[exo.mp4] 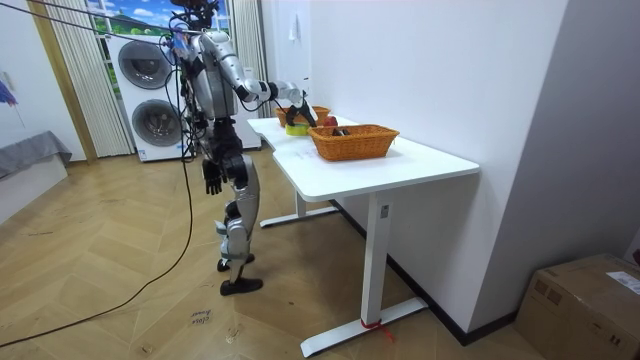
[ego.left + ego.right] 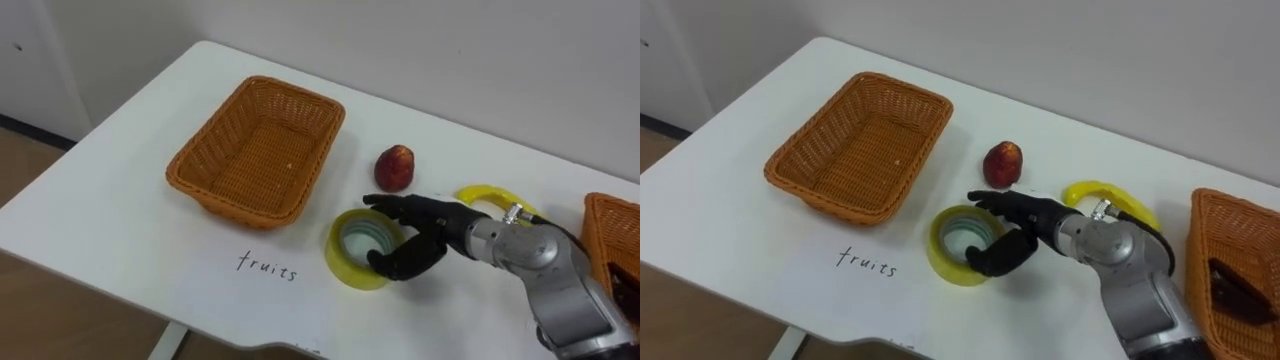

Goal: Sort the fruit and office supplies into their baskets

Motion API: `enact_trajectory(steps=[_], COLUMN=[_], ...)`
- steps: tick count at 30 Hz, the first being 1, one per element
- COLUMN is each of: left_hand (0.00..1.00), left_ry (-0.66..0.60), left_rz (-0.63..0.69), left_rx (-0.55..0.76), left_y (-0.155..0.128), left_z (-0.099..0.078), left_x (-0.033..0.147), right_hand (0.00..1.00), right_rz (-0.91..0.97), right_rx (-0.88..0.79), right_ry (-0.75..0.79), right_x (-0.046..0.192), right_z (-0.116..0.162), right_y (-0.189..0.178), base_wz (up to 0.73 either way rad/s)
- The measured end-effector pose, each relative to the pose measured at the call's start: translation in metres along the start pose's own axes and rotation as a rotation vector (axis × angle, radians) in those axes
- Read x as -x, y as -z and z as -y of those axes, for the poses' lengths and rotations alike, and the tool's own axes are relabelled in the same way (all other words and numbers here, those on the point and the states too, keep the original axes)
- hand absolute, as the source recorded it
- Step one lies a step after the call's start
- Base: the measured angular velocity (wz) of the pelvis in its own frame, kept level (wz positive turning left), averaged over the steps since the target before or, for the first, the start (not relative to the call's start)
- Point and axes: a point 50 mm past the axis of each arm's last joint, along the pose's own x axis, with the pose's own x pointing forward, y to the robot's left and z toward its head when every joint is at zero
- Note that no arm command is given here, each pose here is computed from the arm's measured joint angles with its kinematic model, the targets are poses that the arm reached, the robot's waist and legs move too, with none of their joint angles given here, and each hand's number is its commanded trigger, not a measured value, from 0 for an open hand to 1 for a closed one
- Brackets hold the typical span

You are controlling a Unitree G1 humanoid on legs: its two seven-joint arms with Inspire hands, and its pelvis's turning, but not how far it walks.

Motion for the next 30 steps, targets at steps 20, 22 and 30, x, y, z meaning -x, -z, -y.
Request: enact_trajectory(steps=[20, 22, 30], left_hand=[0.00, 0.00, 0.00], left_ry=[-0.048, -0.059, -0.062], left_rz=[0.031, 0.031, 0.029], left_rx=[-0.004, -0.004, -0.002], left_y=[-0.012, -0.012, -0.012], left_z=[-0.002, -0.003, -0.002], left_x=[0.001, 0.001, 0.001], right_hand=[1.00, 1.00, 1.00], right_rz=[-0.147, -0.147, -0.144], right_rx=[0.140, 0.141, 0.137], right_ry=[0.077, 0.078, 0.073], right_x=[-0.009, -0.009, -0.009], right_z=[0.008, 0.008, 0.008], right_y=[0.007, 0.007, 0.006], base_wz=[0.02, 0.00, 0.00])
